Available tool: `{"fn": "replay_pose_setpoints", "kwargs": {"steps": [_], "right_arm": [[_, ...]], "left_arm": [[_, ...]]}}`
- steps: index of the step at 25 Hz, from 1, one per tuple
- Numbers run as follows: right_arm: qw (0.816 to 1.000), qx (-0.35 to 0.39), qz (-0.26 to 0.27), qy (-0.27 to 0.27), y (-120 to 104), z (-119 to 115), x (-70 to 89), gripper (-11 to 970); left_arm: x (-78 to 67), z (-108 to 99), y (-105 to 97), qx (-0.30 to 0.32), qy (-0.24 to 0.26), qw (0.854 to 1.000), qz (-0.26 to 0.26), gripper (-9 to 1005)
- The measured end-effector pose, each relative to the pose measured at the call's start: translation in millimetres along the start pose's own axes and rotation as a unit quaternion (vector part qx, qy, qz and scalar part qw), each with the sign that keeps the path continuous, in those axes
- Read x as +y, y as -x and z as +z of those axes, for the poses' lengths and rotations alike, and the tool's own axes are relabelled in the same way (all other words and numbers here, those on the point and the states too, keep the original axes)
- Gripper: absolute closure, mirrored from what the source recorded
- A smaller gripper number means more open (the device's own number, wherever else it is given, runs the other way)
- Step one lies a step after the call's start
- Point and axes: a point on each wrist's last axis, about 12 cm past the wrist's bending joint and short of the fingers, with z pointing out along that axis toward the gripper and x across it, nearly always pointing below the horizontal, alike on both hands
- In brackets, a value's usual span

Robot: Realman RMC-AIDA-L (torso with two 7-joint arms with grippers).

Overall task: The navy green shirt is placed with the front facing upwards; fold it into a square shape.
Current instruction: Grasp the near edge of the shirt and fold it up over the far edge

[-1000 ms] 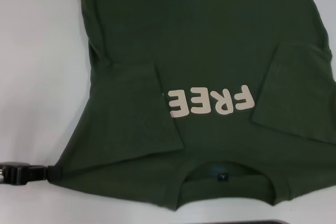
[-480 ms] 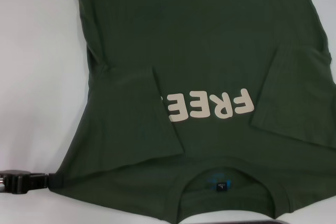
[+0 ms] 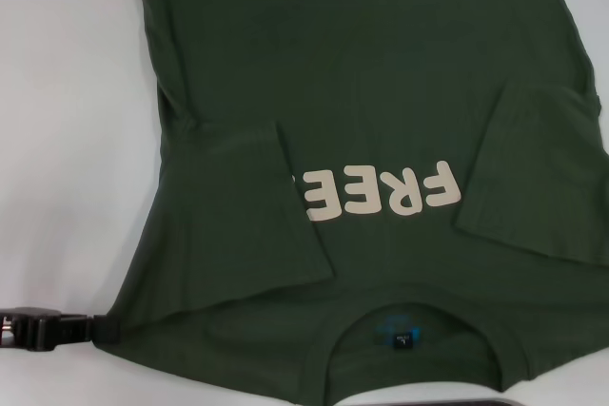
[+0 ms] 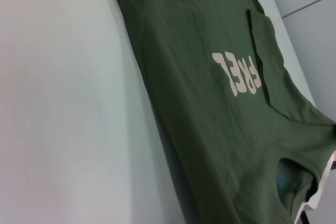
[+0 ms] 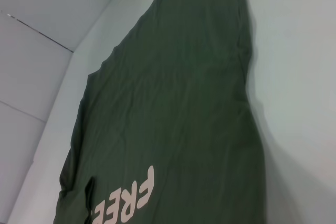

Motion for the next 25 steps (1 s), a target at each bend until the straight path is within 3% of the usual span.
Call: {"fn": "replay_pose_setpoints", "kwargs": {"steps": [7, 13, 19, 20, 22, 25], "right_arm": [[1.0, -0.003, -0.007, 0.011, 11, 8, 1.5, 914], [0.999, -0.005, -0.026, 0.03, 28, 25, 6.0, 914], [0.998, -0.01, -0.05, 0.046, 63, 47, 12.8, 915], [0.997, -0.011, -0.052, 0.047, 68, 51, 13.7, 915], [0.997, -0.012, -0.057, 0.049, 82, 61, 16.8, 915], [0.996, -0.013, -0.069, 0.053, 103, 76, 23.4, 915]], "left_arm": [[-1.8, 4, 11, -0.001, -0.003, 1.0, 0.01, 991], [-10.1, 11, 33, -0.015, -0.027, 0.999, 0.038, 992], [-28.5, 14, 76, -0.046, -0.064, 0.993, 0.09, 992], [-28.5, 14, 76, -0.046, -0.064, 0.993, 0.09, 992], [-38.6, 16, 105, -0.068, -0.072, 0.988, 0.115, 992], [-46.5, 18, 128, -0.089, -0.074, 0.985, 0.13, 992]]}}
